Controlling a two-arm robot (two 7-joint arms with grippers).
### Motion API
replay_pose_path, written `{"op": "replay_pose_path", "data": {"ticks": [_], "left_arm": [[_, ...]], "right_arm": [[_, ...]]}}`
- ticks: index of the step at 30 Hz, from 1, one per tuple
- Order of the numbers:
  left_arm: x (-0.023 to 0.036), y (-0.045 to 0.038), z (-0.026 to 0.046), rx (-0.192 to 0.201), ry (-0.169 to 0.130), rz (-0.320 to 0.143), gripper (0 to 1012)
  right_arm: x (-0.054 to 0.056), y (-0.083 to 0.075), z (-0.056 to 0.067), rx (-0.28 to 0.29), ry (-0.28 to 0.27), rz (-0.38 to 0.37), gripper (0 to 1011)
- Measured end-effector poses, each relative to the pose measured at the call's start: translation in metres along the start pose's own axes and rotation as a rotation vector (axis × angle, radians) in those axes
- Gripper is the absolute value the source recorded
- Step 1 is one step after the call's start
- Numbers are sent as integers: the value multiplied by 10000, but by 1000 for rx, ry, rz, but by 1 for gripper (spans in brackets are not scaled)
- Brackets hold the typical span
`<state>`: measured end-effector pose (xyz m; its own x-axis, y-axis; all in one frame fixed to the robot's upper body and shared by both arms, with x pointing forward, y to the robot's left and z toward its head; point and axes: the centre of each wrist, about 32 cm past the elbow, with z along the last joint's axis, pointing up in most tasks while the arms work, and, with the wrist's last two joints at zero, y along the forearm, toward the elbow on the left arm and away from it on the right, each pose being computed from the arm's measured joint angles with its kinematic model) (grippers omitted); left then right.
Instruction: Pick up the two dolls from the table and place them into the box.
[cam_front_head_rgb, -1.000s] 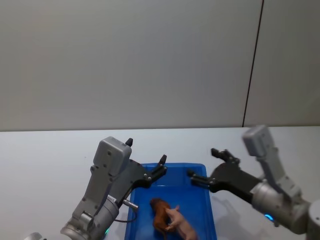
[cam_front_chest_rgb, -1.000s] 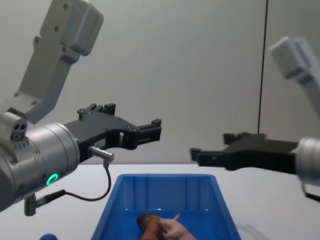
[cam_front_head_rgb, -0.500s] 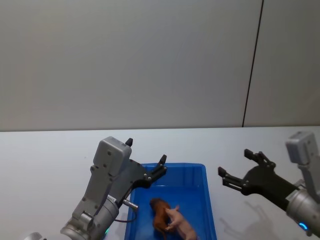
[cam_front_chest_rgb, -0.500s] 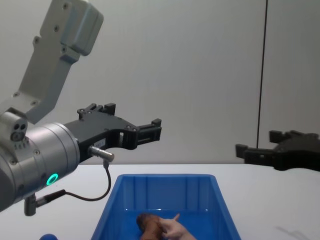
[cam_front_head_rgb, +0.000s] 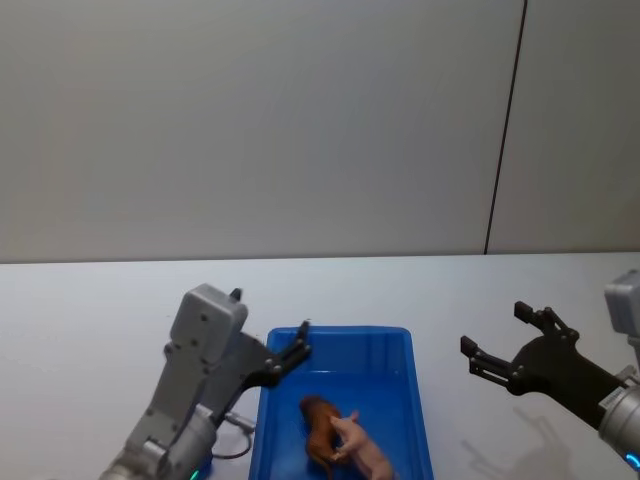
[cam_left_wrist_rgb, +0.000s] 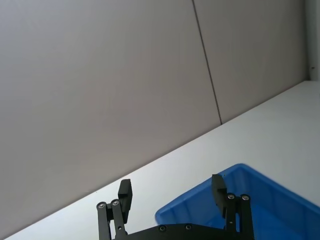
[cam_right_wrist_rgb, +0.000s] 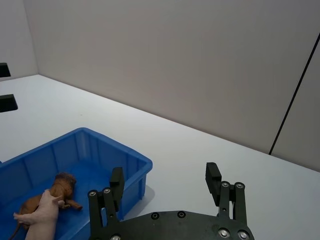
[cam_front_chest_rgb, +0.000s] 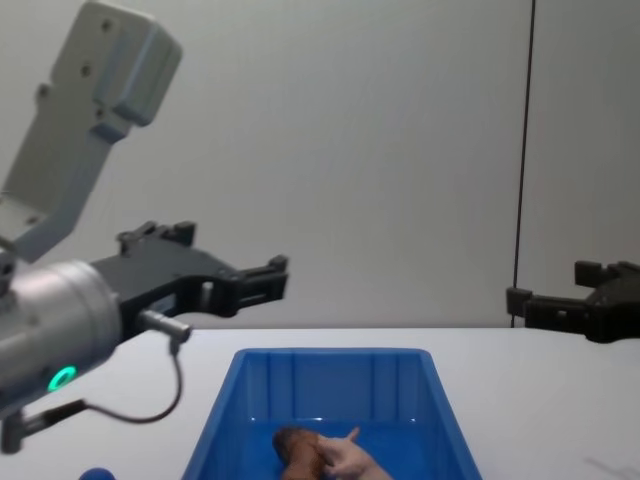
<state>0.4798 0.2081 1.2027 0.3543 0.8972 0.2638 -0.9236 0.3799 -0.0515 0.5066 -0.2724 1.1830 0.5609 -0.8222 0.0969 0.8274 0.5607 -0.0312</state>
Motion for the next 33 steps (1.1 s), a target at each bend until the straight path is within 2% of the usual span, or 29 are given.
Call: {"op": "replay_pose_path", "data": {"ticks": [2,3,6,9,15,21,24,25,33], "left_arm": [[7,35,-8,12,-3,9,1001],[17,84,-23,27,-5,23,1001],[34,155,-44,50,-7,46,1001],[57,269,-94,92,-6,76,1001],[84,435,-197,156,-3,110,1001],[99,536,-287,202,4,124,1001],[108,591,-366,234,11,126,1002],[108,591,-366,234,11,126,1001],[136,659,-546,291,34,115,1001]], "right_arm": [[5,-14,-2,0,0,-2,1001],[7,-19,-3,1,1,-3,1001],[11,-29,-2,1,1,-5,1001],[15,-42,-5,1,1,-6,1001],[23,-60,-8,1,1,-9,1001],[27,-69,-8,1,2,-11,1001],[28,-72,-9,1,2,-11,1001],[28,-73,-9,1,2,-11,1001],[31,-77,-8,2,2,-12,1001]]}}
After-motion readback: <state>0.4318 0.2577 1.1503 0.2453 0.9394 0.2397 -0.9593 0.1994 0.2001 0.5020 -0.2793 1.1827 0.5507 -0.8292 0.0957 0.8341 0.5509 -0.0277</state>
